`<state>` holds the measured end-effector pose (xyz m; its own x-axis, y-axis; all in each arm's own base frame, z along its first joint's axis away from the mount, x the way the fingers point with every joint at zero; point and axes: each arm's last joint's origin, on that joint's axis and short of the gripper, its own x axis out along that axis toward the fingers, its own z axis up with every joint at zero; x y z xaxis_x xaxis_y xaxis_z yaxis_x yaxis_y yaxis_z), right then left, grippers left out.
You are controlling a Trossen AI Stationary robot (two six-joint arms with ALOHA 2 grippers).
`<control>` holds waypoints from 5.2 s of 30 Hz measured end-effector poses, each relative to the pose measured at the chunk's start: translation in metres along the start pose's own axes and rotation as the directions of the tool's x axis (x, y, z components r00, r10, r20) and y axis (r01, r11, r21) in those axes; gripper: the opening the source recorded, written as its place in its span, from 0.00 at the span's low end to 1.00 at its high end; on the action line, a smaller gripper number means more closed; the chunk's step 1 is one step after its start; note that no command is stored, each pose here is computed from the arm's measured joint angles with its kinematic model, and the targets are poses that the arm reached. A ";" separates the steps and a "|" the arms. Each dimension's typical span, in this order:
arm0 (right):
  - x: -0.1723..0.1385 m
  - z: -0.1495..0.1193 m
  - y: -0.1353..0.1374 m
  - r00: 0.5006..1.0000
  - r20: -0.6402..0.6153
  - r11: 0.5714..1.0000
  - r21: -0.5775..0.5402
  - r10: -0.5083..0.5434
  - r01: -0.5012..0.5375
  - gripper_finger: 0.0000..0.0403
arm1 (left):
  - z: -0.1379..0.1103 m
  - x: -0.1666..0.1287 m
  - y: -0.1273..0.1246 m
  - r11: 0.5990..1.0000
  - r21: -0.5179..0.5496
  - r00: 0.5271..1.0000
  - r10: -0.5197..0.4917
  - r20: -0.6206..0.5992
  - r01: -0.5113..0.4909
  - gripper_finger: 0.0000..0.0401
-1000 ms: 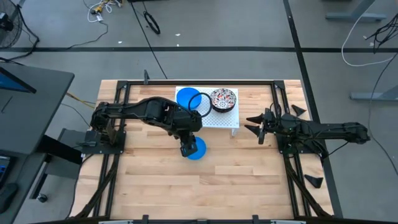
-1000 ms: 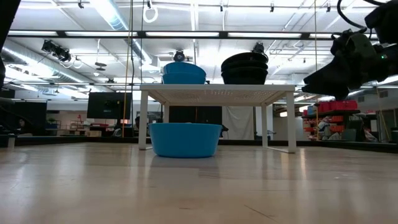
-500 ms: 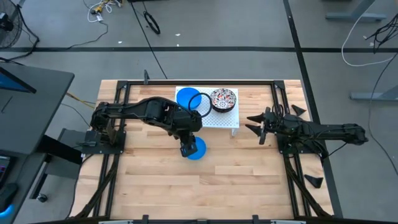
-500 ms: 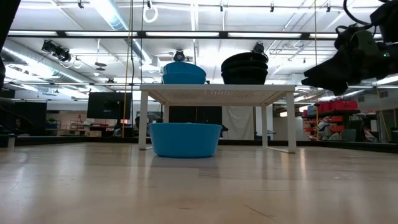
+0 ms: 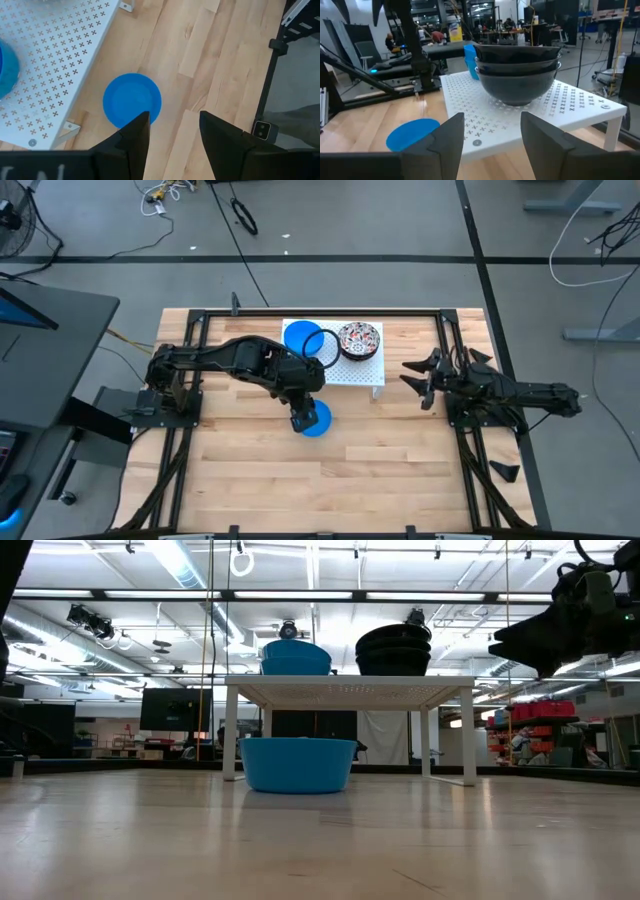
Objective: Pick & Place Mini bowls
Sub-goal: Stack the blue bowl on top of the other blue bowl on the shelf
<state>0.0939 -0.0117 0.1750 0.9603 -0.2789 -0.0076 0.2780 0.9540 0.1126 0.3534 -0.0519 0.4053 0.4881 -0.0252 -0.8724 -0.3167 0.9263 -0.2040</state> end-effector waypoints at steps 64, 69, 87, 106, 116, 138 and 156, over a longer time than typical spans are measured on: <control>-0.001 0.002 -0.001 1.000 0.001 0.998 0.060 -0.023 0.023 0.49 | -0.095 0.175 0.035 0.388 -0.852 0.930 0.249 -0.271 -0.352 0.44; -0.001 0.002 -0.001 1.000 0.001 0.998 0.060 -0.023 0.023 0.49 | -0.098 0.184 0.038 0.394 -0.863 0.937 0.274 -0.217 -0.315 0.44; -0.001 0.002 -0.001 1.000 0.004 0.998 0.060 -0.022 0.022 0.49 | -0.113 0.231 0.029 0.412 -0.840 0.928 0.269 -0.259 -0.354 0.44; -0.001 0.002 -0.001 1.000 0.002 0.998 0.060 -0.022 0.022 0.49 | -0.129 0.229 0.004 0.525 -0.773 0.935 0.194 -0.298 -0.355 0.06; -0.001 0.002 -0.001 1.000 0.002 0.998 0.060 -0.023 0.023 0.49 | -0.142 0.221 -0.017 0.658 -0.676 0.935 0.133 -0.330 -0.332 0.02; -0.001 0.002 -0.001 1.000 0.007 0.998 0.061 -0.022 0.021 0.49 | -0.103 0.108 -0.008 0.884 -0.467 0.981 -0.089 -0.172 -0.001 0.01; -0.001 0.002 -0.001 1.000 0.007 0.998 0.061 -0.022 0.021 0.49 | -0.043 -0.007 0.027 0.971 -0.239 0.984 -0.031 -0.175 -0.012 0.01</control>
<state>0.0924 -0.0123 0.1773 0.9538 -0.3005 -0.0028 0.2964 0.9393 0.1729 0.3060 -0.0428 0.3869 0.3476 -0.1194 -0.9300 -0.5081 0.8096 -0.2939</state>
